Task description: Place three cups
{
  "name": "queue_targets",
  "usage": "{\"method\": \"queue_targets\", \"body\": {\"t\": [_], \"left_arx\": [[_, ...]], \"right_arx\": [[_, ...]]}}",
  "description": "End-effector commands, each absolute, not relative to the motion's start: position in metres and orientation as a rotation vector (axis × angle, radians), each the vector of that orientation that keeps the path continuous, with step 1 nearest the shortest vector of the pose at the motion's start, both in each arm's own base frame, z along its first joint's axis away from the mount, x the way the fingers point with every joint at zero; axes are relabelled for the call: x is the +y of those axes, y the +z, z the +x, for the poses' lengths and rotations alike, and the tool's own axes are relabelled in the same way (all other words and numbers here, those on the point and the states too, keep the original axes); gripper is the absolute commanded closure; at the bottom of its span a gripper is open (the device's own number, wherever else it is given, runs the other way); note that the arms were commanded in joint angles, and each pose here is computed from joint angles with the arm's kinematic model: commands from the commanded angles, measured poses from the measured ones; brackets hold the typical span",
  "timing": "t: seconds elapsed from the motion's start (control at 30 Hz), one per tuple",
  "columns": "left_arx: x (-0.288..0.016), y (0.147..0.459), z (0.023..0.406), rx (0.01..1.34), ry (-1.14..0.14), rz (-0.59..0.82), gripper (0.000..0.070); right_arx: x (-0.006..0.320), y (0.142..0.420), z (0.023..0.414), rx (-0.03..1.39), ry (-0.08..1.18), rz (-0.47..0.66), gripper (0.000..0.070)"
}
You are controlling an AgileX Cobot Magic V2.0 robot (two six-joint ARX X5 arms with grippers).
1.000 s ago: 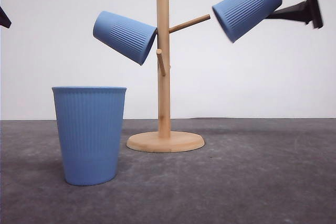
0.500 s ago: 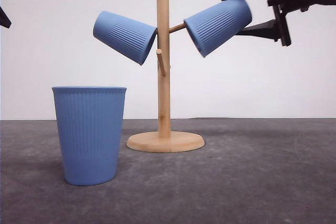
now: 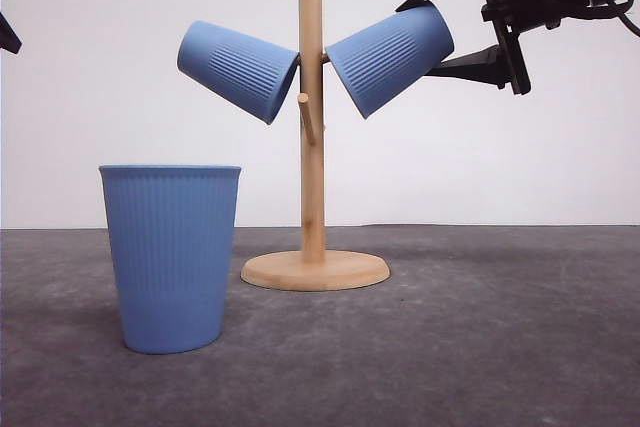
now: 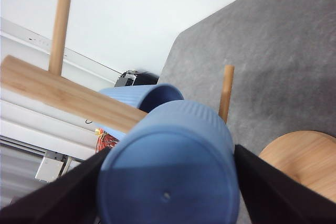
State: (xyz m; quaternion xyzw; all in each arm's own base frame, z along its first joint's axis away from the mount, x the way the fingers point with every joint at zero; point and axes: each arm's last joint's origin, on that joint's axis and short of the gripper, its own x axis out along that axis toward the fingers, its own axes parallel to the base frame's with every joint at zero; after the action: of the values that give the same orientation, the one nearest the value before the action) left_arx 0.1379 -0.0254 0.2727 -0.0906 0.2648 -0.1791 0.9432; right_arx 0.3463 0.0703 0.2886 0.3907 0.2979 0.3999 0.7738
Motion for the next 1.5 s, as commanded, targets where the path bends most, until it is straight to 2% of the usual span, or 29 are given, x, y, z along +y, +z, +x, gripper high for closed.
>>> {"method": "queue_targets", "body": {"t": [0.0,0.2,0.4,0.6,0.73,0.93,1.1,1.27,1.47], "left_arx": [[-0.026,0.275,0.139,0.530,-0.367,-0.186,0.0352],[-0.026,0.275,0.139,0.530,-0.366,-0.186,0.0352],[-0.026,0.275,0.139,0.530,-0.367,-0.186,0.0352],[-0.026,0.275,0.139,0.531,-0.366,-0.187,0.0351],[-0.026,0.275,0.139,0.531,-0.366,-0.188,0.0351],[-0.026,0.275,0.139,0.535,-0.361,-0.206,0.0351],[-0.026,0.275,0.139,0.537,-0.360,-0.209,0.0351],[-0.026,0.273,0.138,0.554,-0.358,-0.212,0.0351],[-0.026,0.269,0.136,0.618,-0.336,-0.268,0.0347]], "right_arx": [[0.073,0.287,0.352,0.630,0.870,0.827,0.0213],[0.075,0.288,0.352,0.618,0.863,0.815,0.0162],[0.072,0.289,0.352,0.610,0.870,0.808,0.0152],[0.056,0.299,0.346,0.584,0.865,0.780,0.0151],[0.044,0.311,0.328,0.572,0.831,0.682,0.0153],[0.036,0.324,0.284,0.600,0.687,0.376,0.0220],[0.033,0.332,0.250,0.648,0.601,0.170,0.0221],[0.031,0.330,0.229,0.658,0.552,0.122,0.0221],[0.030,0.303,0.204,0.682,0.515,0.112,0.0221]]}}
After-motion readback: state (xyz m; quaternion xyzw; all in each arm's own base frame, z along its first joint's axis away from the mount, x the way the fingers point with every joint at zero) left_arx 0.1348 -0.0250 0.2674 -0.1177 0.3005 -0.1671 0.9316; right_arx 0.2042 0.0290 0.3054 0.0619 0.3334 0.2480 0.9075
